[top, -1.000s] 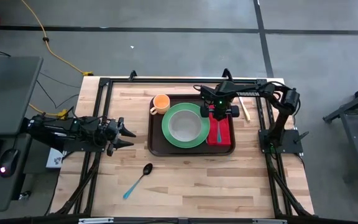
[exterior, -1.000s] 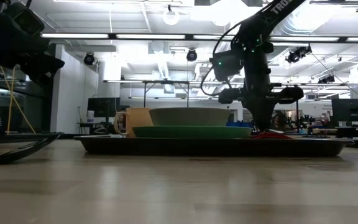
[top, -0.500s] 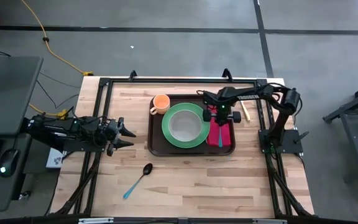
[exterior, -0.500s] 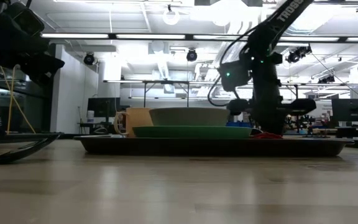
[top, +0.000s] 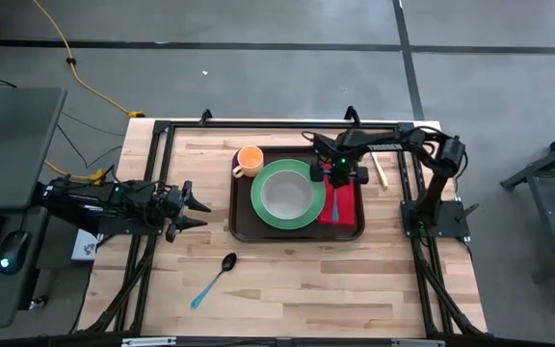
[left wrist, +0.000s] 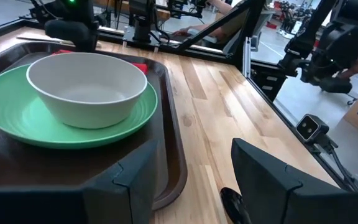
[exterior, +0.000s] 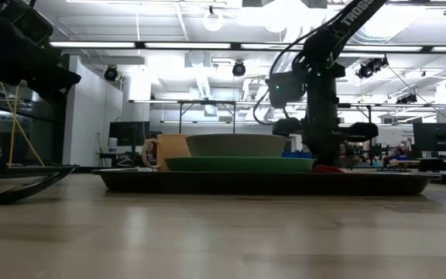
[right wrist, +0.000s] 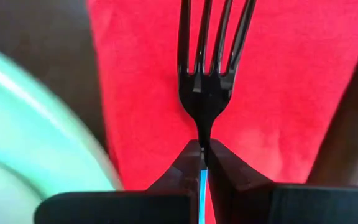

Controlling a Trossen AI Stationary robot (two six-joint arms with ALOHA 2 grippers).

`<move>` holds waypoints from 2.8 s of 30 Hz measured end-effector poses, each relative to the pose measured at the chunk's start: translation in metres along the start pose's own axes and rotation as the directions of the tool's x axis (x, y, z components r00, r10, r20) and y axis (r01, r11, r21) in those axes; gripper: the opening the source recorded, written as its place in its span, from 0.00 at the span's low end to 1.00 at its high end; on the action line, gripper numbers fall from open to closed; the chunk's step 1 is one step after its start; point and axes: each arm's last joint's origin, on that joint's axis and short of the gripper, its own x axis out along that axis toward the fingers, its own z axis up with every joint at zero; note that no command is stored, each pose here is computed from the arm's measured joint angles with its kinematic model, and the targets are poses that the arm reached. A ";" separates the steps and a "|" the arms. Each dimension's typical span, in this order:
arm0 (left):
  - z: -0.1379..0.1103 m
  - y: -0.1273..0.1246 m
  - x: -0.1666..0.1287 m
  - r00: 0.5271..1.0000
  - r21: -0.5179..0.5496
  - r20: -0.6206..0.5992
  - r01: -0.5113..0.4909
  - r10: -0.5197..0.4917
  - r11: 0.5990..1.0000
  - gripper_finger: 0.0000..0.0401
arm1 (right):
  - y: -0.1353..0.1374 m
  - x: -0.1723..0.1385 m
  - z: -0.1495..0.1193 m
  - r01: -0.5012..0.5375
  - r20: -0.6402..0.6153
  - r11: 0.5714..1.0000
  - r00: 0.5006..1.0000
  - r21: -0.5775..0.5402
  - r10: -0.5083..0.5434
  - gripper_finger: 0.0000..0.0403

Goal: Set up tray
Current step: Put the blue fork on the red napkin, then put the blue spoon on the red napkin to the left of the blue fork

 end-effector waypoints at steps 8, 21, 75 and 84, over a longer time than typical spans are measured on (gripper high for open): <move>0.000 0.000 0.000 1.000 0.000 0.000 0.000 0.000 1.000 0.57 | -0.003 0.000 0.003 0.007 -0.007 1.000 1.000 0.007 -0.007 0.00; 0.000 0.000 0.000 1.000 0.000 0.000 0.000 0.000 1.000 0.57 | -0.003 0.000 0.004 0.012 0.009 1.000 1.000 0.007 -0.012 0.00; 0.001 0.000 0.000 1.000 0.000 0.023 0.005 -0.005 1.000 0.57 | -0.004 -0.009 -0.004 -0.061 -0.138 0.995 0.989 -0.074 0.050 0.25; 0.002 0.000 0.000 0.999 -0.004 0.033 0.008 -0.008 1.000 0.57 | -0.012 -0.044 -0.011 -0.127 -0.012 0.986 0.992 -0.106 0.126 0.25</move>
